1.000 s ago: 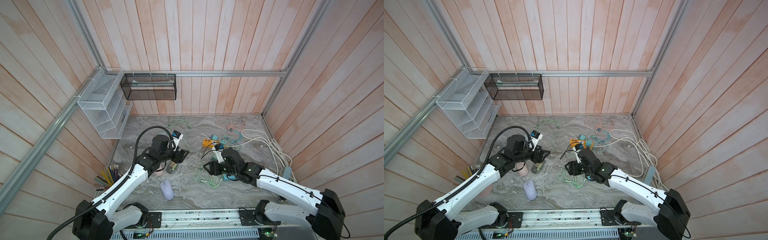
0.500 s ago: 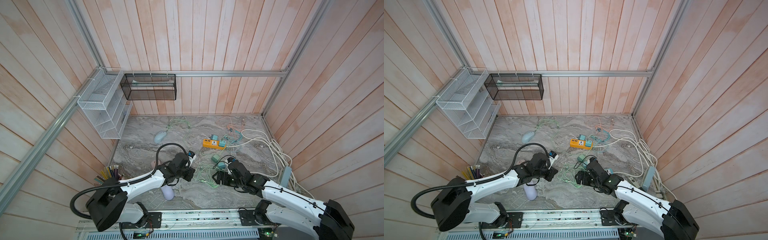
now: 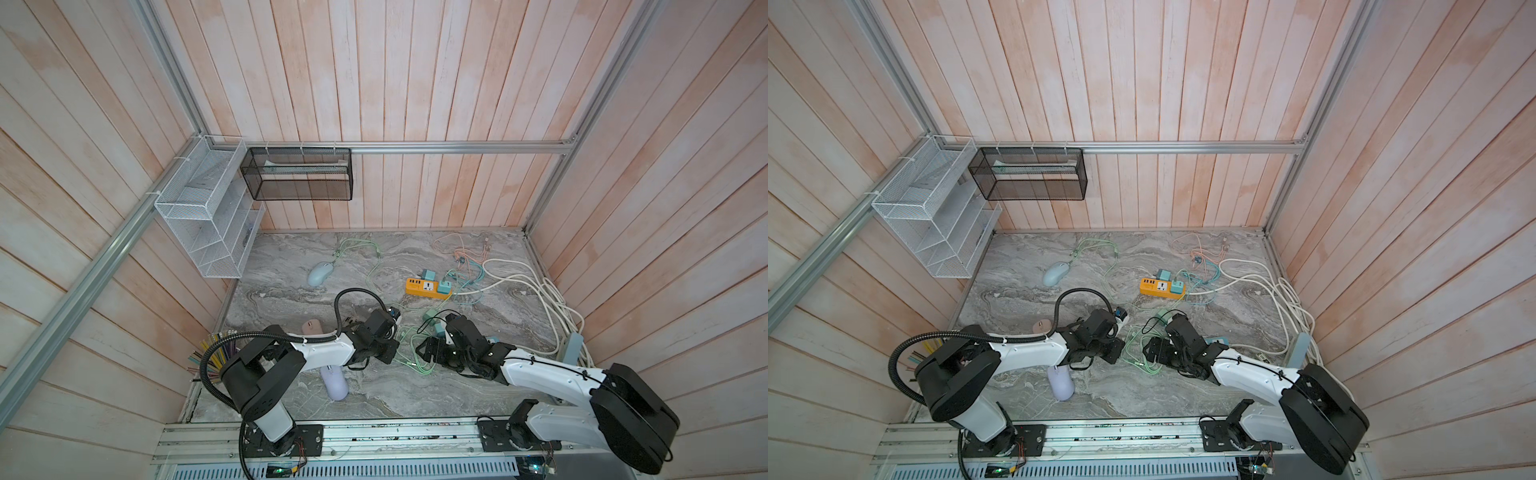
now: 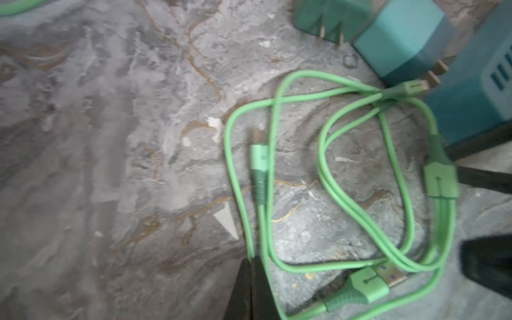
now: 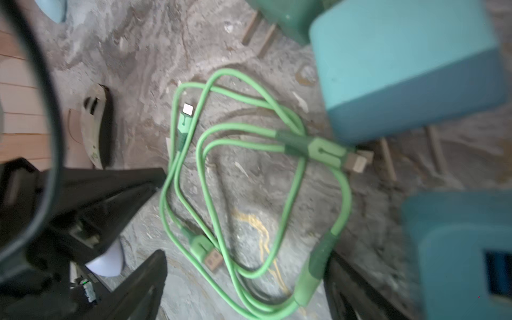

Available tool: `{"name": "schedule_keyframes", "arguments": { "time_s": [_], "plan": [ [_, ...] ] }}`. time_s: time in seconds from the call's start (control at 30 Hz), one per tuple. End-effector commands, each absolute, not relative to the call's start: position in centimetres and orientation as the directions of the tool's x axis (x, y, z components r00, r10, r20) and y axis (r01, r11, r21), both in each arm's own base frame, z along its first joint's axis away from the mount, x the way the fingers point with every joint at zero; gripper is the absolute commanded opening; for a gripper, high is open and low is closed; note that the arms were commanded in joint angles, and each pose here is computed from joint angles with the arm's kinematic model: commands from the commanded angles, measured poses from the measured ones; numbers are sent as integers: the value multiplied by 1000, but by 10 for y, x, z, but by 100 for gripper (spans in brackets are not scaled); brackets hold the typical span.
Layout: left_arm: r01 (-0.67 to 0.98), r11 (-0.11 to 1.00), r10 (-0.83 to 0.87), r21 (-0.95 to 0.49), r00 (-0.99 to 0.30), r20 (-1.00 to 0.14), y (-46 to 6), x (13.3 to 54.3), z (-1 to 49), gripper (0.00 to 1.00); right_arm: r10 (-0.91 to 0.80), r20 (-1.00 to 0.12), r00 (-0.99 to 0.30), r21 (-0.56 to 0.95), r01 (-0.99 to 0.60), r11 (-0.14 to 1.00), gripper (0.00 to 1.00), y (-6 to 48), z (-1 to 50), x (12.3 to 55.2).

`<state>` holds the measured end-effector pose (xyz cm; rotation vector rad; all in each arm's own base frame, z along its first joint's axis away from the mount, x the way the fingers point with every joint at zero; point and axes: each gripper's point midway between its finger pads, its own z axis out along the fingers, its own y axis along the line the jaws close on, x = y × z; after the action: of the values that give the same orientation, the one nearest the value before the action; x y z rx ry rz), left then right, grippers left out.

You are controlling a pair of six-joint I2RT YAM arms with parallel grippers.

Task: Unplug the wireless mouse
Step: Adjust the power cord at the center of the board.

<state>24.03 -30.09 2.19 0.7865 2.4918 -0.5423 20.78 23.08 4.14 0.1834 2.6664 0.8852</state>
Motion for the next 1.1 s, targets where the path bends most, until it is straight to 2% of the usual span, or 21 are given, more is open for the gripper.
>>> {"name": "schedule_keyframes", "arguments": {
  "time_s": [0.0,0.23,0.47,0.8,0.97,1.07],
  "plan": [
    [647,704,445,-292,-723,-529,-323,223,18,0,195,-224,-955,639,7,769,83,247,36,212],
    [651,670,439,-357,-736,-516,-334,204,13,0,160,-145,-976,689,17,725,72,272,22,214],
    [647,653,415,-395,-741,-527,-340,202,15,0,144,-103,-984,722,25,691,63,284,15,206],
    [636,642,378,-428,-748,-545,-345,205,19,0,135,-11,-991,800,72,595,31,295,10,192],
    [635,646,365,-425,-745,-558,-338,208,26,0,145,-39,-989,772,62,633,3,288,9,195],
    [634,644,340,-429,-739,-582,-328,212,39,0,150,-106,-983,718,28,696,0,277,12,204]
  ]
}}
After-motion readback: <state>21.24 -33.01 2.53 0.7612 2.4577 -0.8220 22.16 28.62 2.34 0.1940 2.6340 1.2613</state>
